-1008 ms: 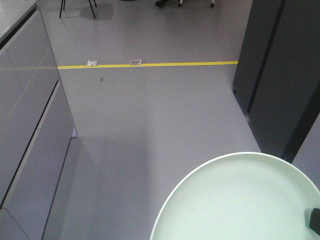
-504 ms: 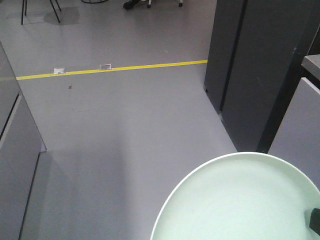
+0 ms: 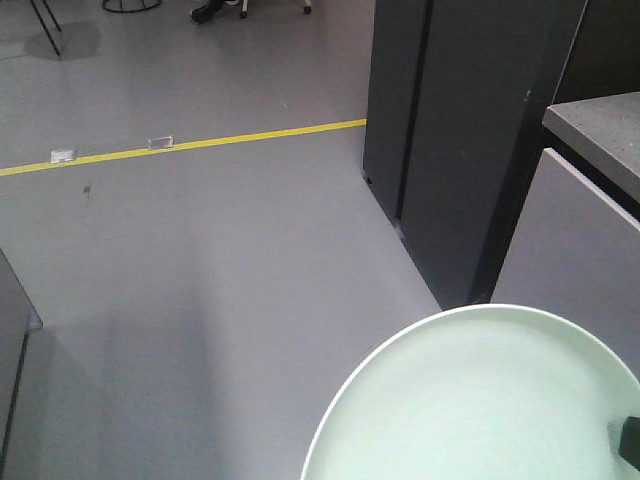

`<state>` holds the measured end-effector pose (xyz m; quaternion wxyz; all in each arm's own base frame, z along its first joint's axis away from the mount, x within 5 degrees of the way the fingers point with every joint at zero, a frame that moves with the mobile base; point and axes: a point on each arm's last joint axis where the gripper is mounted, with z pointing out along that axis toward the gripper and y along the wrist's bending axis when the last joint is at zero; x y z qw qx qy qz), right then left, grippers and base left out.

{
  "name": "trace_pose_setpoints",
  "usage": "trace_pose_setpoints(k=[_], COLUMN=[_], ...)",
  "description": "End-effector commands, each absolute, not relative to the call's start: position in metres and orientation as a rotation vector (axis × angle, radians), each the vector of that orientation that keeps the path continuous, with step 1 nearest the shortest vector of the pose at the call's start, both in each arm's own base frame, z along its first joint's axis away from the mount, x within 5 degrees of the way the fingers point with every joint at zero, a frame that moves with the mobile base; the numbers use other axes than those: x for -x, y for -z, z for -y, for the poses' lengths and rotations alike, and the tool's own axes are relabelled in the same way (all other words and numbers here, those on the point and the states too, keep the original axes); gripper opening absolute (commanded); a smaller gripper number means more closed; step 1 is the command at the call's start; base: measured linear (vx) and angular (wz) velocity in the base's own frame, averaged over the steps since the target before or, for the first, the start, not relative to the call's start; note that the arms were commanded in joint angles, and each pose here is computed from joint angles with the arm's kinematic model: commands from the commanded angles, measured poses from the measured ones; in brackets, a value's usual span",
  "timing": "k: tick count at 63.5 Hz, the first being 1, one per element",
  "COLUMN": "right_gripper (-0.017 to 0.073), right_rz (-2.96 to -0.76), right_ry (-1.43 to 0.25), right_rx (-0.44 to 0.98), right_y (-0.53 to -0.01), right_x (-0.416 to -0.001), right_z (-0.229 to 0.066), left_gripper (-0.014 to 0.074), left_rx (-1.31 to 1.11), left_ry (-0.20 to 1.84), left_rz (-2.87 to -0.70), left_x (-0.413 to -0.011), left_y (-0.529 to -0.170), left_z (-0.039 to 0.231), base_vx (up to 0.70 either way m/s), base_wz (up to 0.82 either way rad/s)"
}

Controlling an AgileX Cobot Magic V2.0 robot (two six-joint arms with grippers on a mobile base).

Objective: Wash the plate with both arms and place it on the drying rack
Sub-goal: 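Carry the plate in the right gripper while driving down the aisle, then keep holding the plate while driving past the dark cabinets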

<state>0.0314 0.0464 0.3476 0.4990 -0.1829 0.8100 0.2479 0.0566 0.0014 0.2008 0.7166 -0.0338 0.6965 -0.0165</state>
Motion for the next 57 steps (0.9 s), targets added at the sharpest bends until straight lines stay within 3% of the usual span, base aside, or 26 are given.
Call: trace_pose_setpoints(k=[1, 57], right_gripper=[-0.0001, -0.0001], right_rz=[-1.884, -1.884], right_ry=[-0.612, -0.612], right_rx=[0.402, 0.402], right_y=[-0.3597, -0.3597], right_x=[-0.0344, -0.0344], right_z=[-0.0465, -0.0465], left_gripper=[-0.0006, -0.0006], left_rx=[0.078, 0.078], left_ry=[0.052, 0.052], left_rz=[-1.427, -1.427], left_x=[-0.0536, -0.0536], left_y=[-0.2169, -0.2169], left_z=[-0.0013, -0.0013], base_vx=[0.04, 0.03], base_wz=[-0.16, -0.10])
